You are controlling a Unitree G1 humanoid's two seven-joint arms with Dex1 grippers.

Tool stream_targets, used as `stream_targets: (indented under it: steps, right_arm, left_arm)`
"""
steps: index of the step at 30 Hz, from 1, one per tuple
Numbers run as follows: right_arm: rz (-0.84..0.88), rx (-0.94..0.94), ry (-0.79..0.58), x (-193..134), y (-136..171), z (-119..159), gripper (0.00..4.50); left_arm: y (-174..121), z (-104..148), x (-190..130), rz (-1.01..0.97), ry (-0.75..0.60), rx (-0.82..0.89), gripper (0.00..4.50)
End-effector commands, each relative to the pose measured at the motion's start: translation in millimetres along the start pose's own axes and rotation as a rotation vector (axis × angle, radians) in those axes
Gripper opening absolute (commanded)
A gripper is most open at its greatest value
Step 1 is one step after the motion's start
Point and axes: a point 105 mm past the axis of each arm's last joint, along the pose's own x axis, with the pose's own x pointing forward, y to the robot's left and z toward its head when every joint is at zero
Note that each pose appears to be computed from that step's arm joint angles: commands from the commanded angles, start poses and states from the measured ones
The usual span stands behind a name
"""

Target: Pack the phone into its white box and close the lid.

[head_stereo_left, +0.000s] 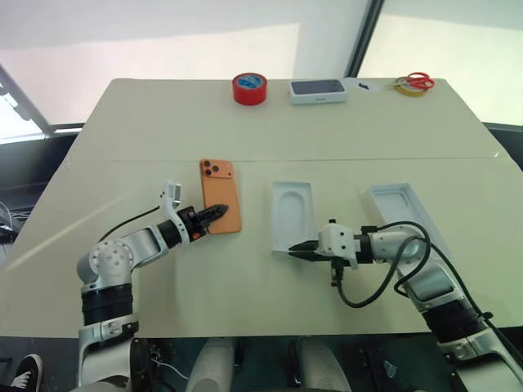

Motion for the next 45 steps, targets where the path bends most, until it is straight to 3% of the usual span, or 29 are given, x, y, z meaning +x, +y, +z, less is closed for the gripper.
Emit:
stream_targets:
  steps: [1,8,13,16,20,22,31,35,43,45]
  right_arm:
    - [-0.025,-0.046,0.008,5,-12,3,0.21]
    - [-0.046,-0.117,0.004,27,-34,9,0.21]
    - [-0.029,-0.007,-0.067,34,-39,18,0.21]
    - [-0.026,-0.004,-0.111,29,-37,27,1.09]
    - [-0.074,0.035,-0.182,12,-43,40,3.09]
    - [-0.109,0.089,-0.198,-6,-49,40,3.09]
    - [-0.294,0.134,0.024,-79,-72,-14,3.09]
    - [-0.297,0.115,0.033,-80,-72,-17,3.09]
    - [-0.308,0.1,0.018,-67,-70,-17,3.15]
    - [-0.306,0.098,0.02,-66,-69,-18,3.15]
  left_arm:
    - [-27,23,6,-0.077,-0.071,0.021,0.0]
    - [-56,39,23,-0.146,-0.092,0.017,0.0]
    - [-50,32,29,-0.127,-0.064,0.011,0.0]
    - [-49,24,33,-0.135,-0.035,0.012,0.0]
    - [-53,19,39,-0.16,-0.013,0.007,0.0]
    - [-57,15,44,-0.179,0.01,0.003,0.0]
    - [-58,-13,76,-0.188,0.136,-0.079,0.0]
    - [-60,-23,81,-0.194,0.188,-0.082,0.0]
    - [-57,-34,82,-0.123,0.287,-0.01,3.55]
    - [-53,-38,79,-0.074,0.34,0.056,3.55]
